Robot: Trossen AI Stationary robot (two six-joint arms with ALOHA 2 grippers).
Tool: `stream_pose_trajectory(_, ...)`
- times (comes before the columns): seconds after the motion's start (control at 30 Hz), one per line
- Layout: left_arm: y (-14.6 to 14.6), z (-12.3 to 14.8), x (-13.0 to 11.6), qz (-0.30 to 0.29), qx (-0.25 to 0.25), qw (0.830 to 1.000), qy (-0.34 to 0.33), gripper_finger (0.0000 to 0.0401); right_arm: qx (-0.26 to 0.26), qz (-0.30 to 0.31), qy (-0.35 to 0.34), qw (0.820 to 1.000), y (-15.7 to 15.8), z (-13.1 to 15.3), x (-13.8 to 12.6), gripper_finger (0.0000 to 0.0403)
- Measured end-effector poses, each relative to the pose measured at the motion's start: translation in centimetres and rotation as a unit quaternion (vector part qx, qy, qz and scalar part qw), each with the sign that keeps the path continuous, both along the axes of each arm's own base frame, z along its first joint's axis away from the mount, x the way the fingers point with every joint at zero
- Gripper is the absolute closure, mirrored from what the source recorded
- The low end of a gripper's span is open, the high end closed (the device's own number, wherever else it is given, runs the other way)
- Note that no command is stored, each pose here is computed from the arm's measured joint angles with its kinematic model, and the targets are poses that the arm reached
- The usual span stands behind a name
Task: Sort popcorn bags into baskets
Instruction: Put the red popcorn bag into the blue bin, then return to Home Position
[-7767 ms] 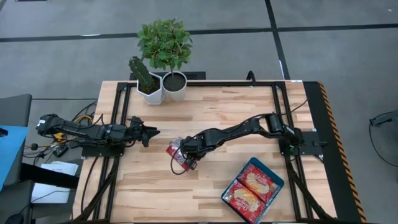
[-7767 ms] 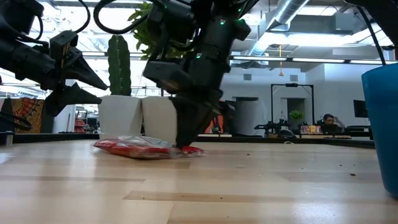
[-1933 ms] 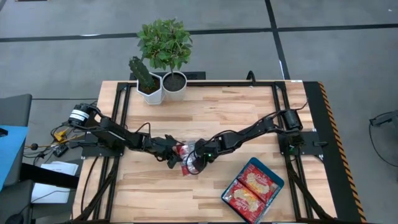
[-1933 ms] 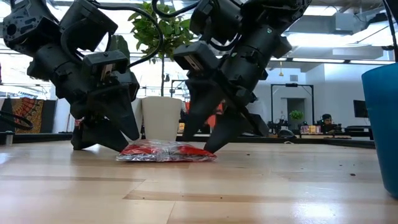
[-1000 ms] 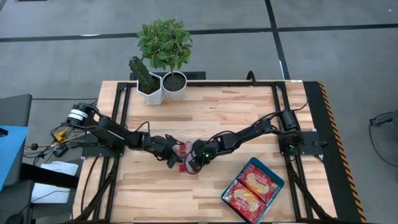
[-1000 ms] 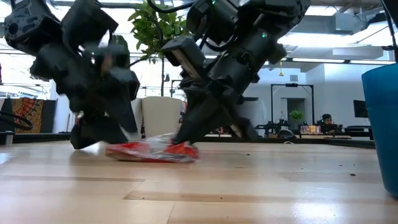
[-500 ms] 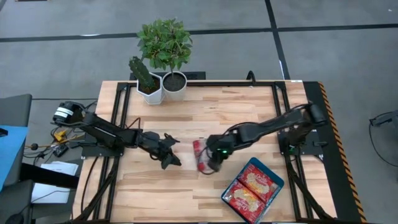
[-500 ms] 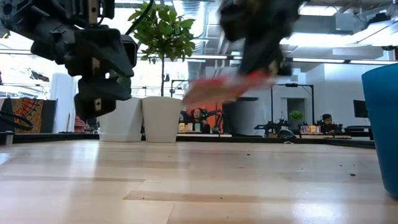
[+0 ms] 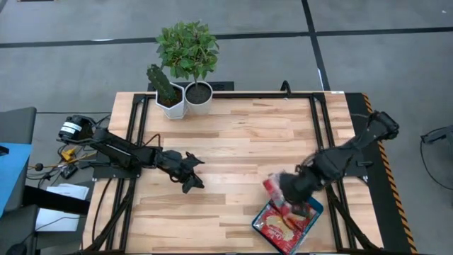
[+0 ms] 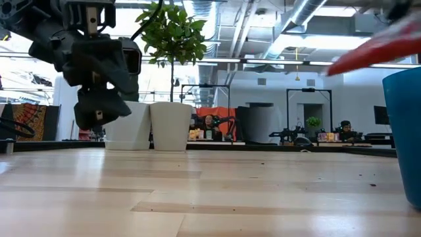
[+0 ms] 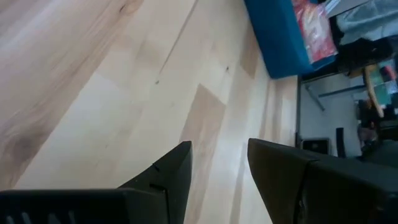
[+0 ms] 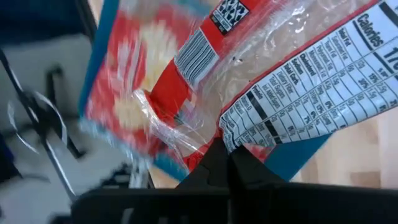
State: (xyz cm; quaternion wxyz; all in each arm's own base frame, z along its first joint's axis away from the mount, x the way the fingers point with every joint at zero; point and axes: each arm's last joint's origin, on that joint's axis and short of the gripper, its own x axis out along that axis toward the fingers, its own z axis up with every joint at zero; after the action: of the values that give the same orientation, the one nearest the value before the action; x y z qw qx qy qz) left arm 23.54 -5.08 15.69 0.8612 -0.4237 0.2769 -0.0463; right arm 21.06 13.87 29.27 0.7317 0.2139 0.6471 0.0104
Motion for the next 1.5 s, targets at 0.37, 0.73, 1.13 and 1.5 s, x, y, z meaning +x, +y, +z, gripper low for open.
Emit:
stream_pose_trajectory(0.37,0.1,-0.2,-0.1,0.004,0.015,1.000,0.007,0.0255,-0.010,0.136,0.051,0.989,4.0,-1.6,-2.2,0.0397)
stream_pose_trajectory(0.73,0.1,-0.3,-0.1,0.008,0.024,1.000,0.011,0.0255,-0.044,0.168,0.100,0.980,5.2,-4.5,-1.0,0.0387)
stream_pose_trajectory(1.13,0.1,-0.4,-0.2,0.007,0.027,1.000,0.013,0.0255,-0.046,0.149,0.158,0.975,5.4,-5.8,-0.8,0.0289)
stream_pose_trajectory(1.5,0.5,1.8,0.2,-0.041,-0.014,0.997,-0.060,0.0255,0.002,0.051,0.110,0.993,2.7,-2.1,-1.1,0.0168)
